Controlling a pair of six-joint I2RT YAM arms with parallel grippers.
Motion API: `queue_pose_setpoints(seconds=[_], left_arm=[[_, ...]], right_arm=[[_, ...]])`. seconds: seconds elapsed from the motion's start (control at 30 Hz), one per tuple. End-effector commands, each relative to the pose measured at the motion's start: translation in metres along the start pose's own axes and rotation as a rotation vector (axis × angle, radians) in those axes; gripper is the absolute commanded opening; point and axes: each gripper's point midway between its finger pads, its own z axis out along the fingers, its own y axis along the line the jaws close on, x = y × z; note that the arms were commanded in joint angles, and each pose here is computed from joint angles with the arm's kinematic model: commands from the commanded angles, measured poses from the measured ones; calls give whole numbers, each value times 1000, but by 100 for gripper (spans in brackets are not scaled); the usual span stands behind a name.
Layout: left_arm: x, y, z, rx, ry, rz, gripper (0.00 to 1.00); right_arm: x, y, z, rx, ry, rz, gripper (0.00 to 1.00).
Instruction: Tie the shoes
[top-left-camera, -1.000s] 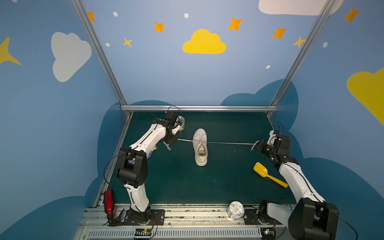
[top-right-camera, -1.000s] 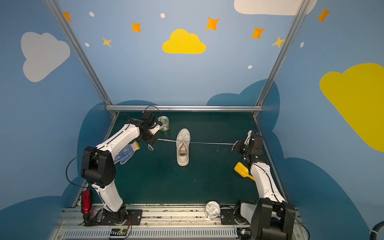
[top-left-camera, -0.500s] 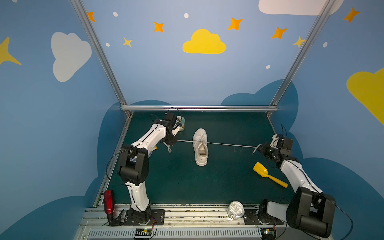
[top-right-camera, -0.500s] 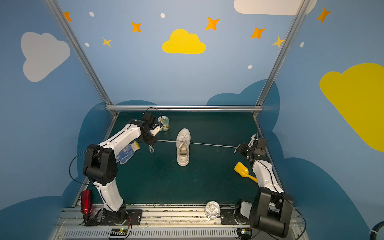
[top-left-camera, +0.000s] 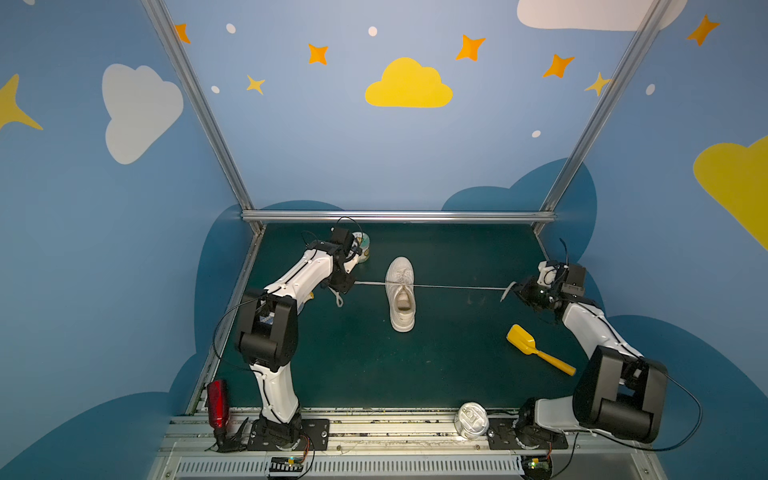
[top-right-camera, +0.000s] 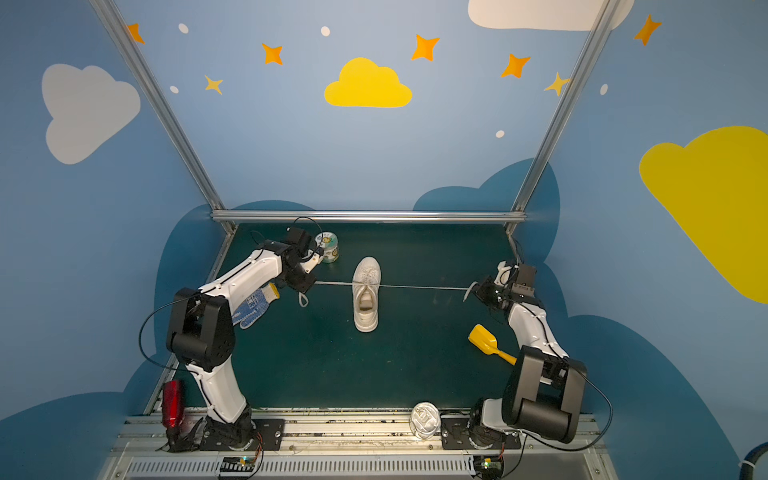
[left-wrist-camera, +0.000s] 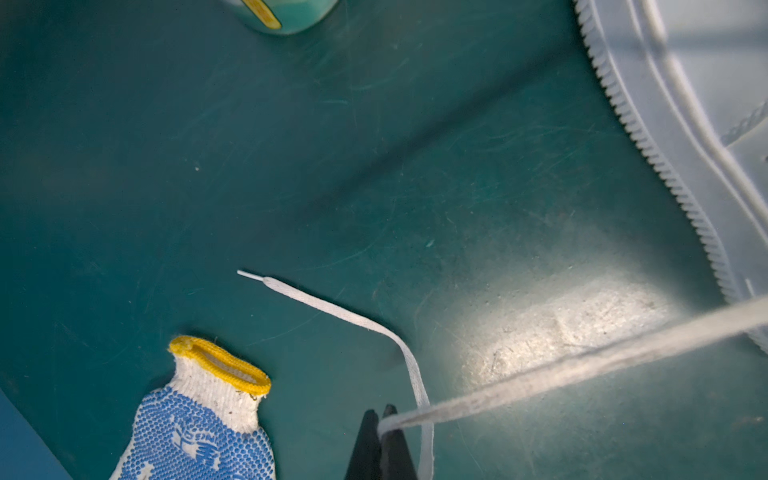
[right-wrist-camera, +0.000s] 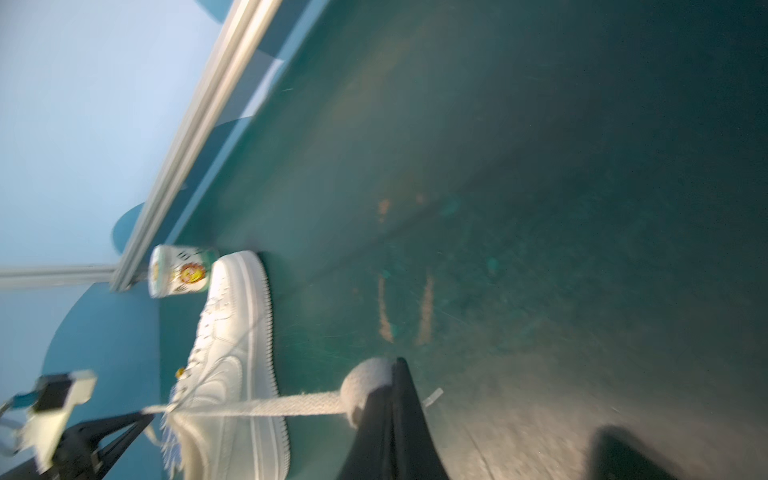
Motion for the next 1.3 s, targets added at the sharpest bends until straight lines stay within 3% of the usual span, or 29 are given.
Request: queue_pose_setpoints(seconds=[0.0, 0.37, 0.93, 1.27], left_arm=[[0, -7, -11, -11, -21, -10, 3], [-5, -30, -25, 48, -86, -36, 3], [6, -58, -16, 118, -96, -76, 3], [17, -66, -10, 140, -96, -114, 3]], right_arm=[[3, 48, 2, -122, 58, -108, 0], [39, 169, 22, -308, 240, -330, 0], [107, 312, 69, -516, 438, -454, 0], [135, 368, 83, -626, 438, -476, 0]])
